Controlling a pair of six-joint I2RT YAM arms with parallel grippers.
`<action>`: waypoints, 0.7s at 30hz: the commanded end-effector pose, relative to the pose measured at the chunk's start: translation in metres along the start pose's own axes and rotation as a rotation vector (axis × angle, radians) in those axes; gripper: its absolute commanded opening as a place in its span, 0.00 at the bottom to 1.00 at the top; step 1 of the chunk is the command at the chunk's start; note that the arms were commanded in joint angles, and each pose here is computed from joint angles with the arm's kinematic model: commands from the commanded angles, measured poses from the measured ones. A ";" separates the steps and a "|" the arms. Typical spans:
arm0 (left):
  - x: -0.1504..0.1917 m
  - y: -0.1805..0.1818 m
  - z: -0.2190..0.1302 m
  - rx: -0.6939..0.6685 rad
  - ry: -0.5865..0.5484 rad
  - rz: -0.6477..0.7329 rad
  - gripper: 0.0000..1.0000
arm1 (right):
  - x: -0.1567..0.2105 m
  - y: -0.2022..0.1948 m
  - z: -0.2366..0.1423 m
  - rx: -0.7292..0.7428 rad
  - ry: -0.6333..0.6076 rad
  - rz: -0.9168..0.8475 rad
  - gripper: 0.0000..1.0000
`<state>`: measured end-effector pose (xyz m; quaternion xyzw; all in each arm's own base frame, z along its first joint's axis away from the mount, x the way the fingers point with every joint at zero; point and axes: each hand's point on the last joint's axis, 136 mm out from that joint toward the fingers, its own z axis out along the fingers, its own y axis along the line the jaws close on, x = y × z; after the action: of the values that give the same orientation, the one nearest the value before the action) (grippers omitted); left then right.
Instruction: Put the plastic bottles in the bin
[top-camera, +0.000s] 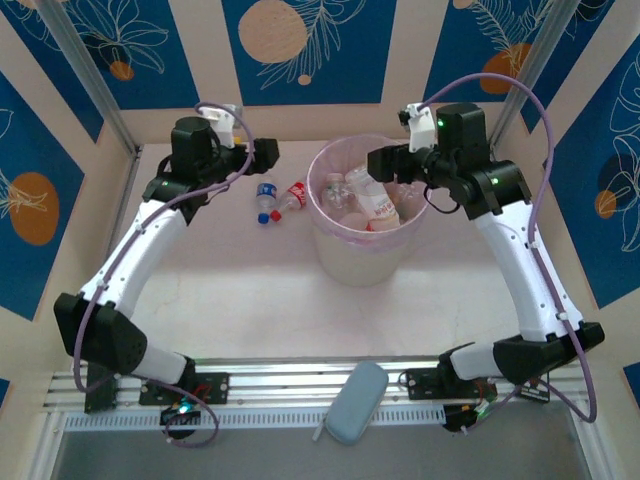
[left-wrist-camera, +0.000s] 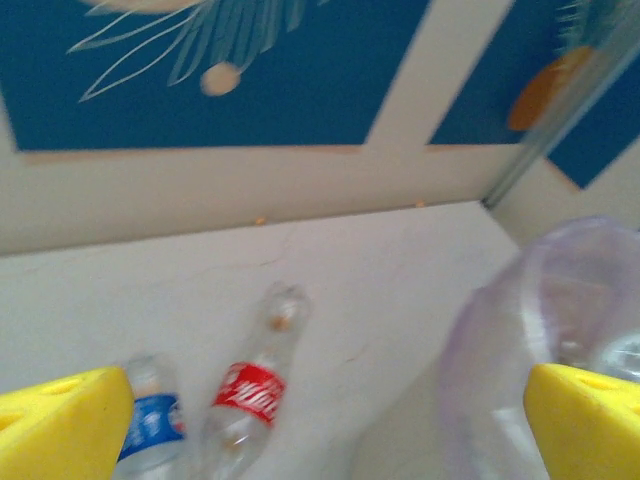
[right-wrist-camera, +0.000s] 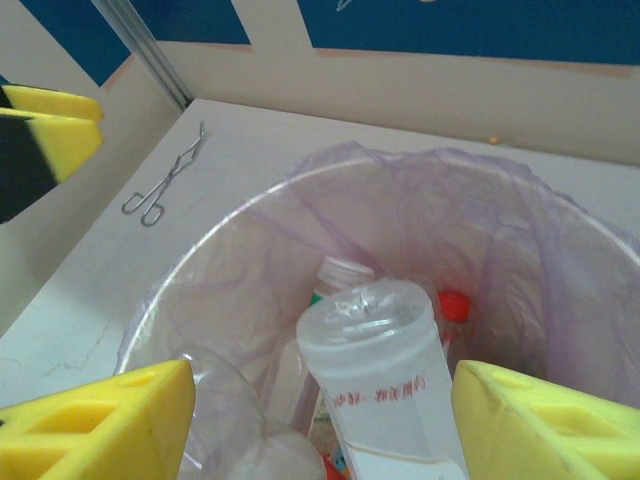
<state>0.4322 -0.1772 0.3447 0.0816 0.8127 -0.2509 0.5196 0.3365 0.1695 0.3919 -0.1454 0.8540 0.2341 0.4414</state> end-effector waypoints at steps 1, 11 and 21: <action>0.056 0.042 0.029 -0.093 0.161 -0.091 1.00 | 0.007 -0.001 -0.010 -0.001 -0.005 0.031 0.70; 0.126 0.106 0.107 -0.234 0.343 -0.148 1.00 | 0.048 -0.025 -0.026 0.057 0.032 0.133 0.70; 0.185 0.139 0.130 -0.335 0.421 -0.218 1.00 | 0.063 -0.032 -0.024 0.038 0.039 0.187 0.70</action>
<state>0.5048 -0.1519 0.1087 -0.0239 0.9344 -0.1529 0.3207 0.3022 0.1232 0.3424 -0.0614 0.8809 0.2359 0.4056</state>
